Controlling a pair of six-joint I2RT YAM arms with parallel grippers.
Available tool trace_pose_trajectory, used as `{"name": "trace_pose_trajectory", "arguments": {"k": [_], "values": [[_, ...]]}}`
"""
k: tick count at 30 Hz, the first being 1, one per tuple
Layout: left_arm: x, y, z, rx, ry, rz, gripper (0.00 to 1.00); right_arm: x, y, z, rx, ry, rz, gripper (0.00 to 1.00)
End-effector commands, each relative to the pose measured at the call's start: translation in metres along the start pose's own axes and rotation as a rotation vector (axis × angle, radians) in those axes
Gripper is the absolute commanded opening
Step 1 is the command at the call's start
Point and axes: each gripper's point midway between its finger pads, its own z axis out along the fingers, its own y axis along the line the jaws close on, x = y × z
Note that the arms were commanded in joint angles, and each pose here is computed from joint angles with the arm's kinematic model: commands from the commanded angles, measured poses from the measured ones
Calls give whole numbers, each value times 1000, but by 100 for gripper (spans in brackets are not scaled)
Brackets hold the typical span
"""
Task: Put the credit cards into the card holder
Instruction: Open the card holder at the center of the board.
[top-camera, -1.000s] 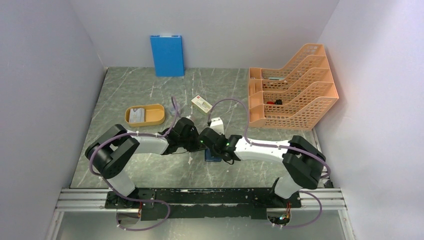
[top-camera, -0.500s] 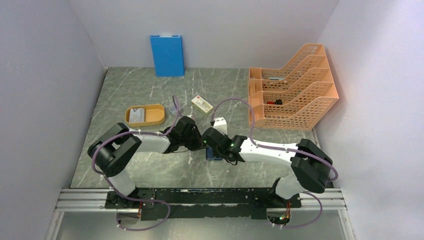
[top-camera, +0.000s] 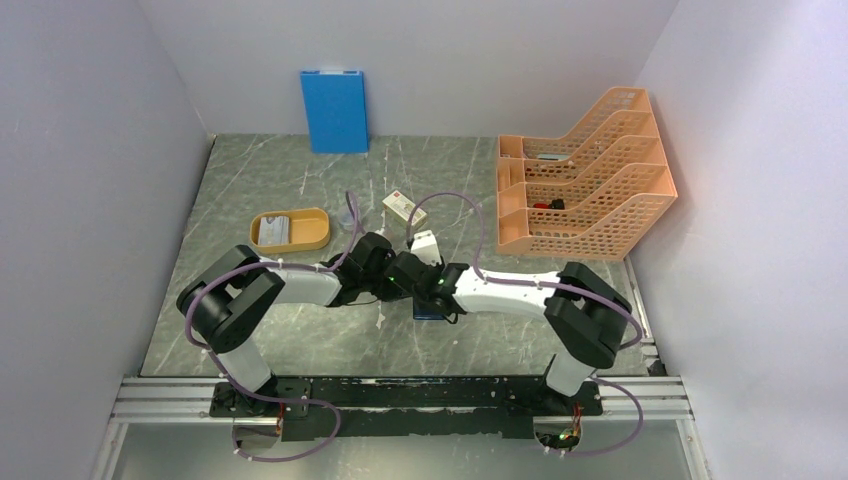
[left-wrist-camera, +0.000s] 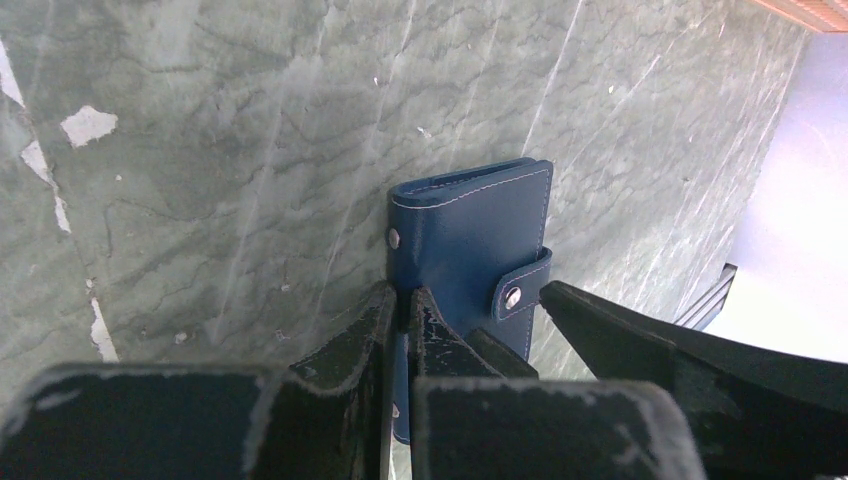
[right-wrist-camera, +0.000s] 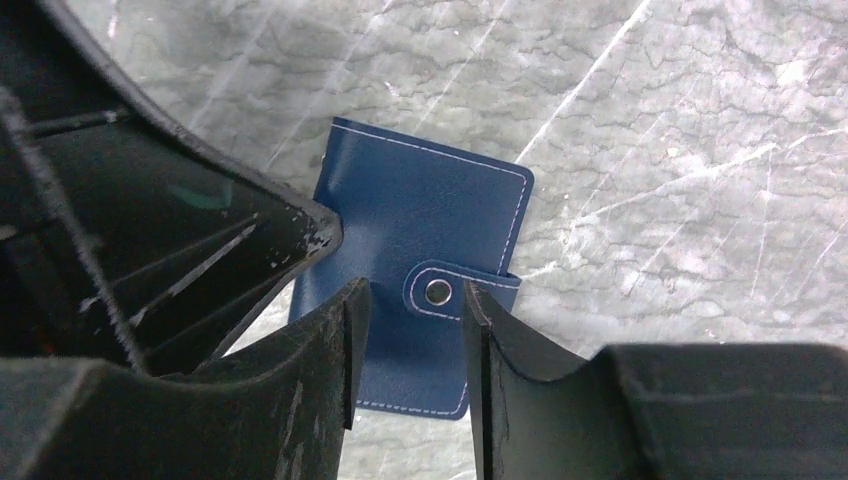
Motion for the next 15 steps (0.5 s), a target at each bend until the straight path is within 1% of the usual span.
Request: {"name": "trace_pose_trajectory", "arguments": {"k": [1, 7, 11, 15], "values": [[30, 70, 2, -245, 66, 19, 5, -2, -11, 7, 81, -2, -36, 43], [31, 72, 2, -252, 68, 20, 5, 6, -17, 14, 118, 10, -58, 39], [31, 73, 2, -259, 69, 22, 5, 11, -22, 15, 126, 17, -59, 30], [31, 74, 2, -262, 68, 20, 5, 12, -24, 15, 127, 19, -57, 17]]}}
